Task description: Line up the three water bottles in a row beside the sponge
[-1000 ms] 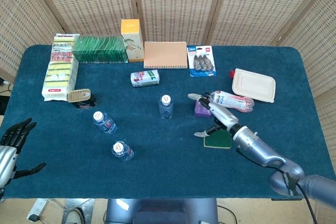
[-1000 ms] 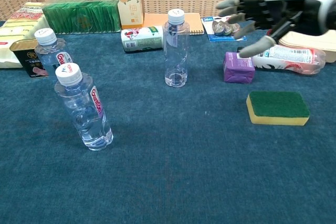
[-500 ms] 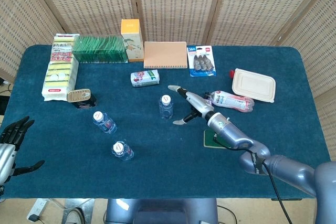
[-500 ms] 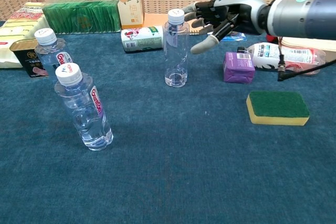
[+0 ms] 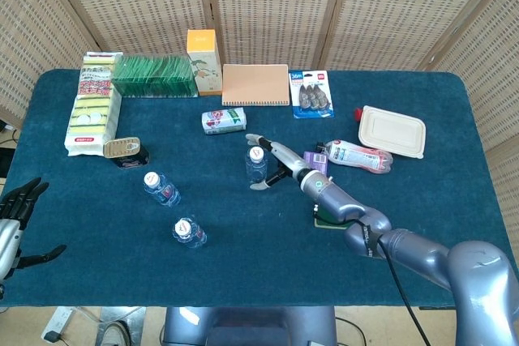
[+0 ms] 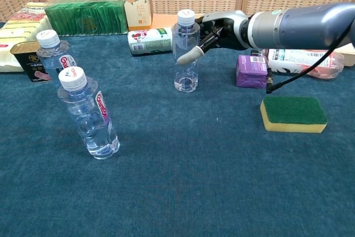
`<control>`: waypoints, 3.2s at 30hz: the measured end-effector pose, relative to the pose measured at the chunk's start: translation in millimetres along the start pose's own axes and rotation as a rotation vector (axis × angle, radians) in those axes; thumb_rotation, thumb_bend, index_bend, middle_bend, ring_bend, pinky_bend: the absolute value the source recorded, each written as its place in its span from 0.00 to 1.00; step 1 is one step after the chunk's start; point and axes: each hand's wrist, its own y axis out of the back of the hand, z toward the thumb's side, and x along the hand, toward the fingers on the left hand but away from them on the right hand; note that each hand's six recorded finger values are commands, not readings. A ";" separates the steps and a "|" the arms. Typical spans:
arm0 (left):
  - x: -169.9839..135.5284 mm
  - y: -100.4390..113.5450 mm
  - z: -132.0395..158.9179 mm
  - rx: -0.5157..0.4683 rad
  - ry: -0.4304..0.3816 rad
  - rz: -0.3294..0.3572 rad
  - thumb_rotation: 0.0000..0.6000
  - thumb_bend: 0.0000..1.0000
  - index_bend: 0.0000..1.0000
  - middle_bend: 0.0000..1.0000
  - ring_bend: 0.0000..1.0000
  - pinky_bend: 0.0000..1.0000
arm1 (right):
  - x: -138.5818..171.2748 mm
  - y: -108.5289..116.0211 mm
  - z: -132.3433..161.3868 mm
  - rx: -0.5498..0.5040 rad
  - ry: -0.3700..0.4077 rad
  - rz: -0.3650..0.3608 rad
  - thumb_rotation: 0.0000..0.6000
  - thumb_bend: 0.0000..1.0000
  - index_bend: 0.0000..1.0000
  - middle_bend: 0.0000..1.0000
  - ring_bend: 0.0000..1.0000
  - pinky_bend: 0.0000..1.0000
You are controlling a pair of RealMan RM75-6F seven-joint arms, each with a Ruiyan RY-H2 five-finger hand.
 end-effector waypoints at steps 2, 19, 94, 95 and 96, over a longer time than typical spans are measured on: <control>-0.2 0.9 -1.1 -0.004 0.002 0.003 1.00 0.06 0.00 0.00 0.00 0.01 | -4.5 -1.4 -2.0 -0.018 -0.007 -0.003 1.00 0.00 0.24 0.29 0.16 0.03; -2.6 3.8 -1.8 -0.024 -0.011 0.003 1.00 0.06 0.00 0.00 0.00 0.01 | 0.1 -3.5 -0.9 -0.111 0.051 -0.017 1.00 0.22 0.58 0.62 0.42 0.29; -13.3 4.0 13.9 -0.074 -0.105 -0.030 1.00 0.06 0.00 0.00 0.00 0.01 | 175.2 22.3 -9.1 -0.013 0.259 -0.174 1.00 0.00 0.06 0.02 0.00 0.01; -13.4 3.9 14.2 -0.082 -0.110 -0.034 1.00 0.06 0.00 0.00 0.00 0.01 | 183.0 26.1 -7.3 -0.007 0.255 -0.178 1.00 0.00 0.06 0.02 0.00 0.01; -13.5 3.6 14.6 -0.088 -0.115 -0.040 1.00 0.06 0.00 0.00 0.00 0.01 | 191.5 30.2 -6.0 0.002 0.250 -0.183 1.00 0.00 0.06 0.02 0.00 0.01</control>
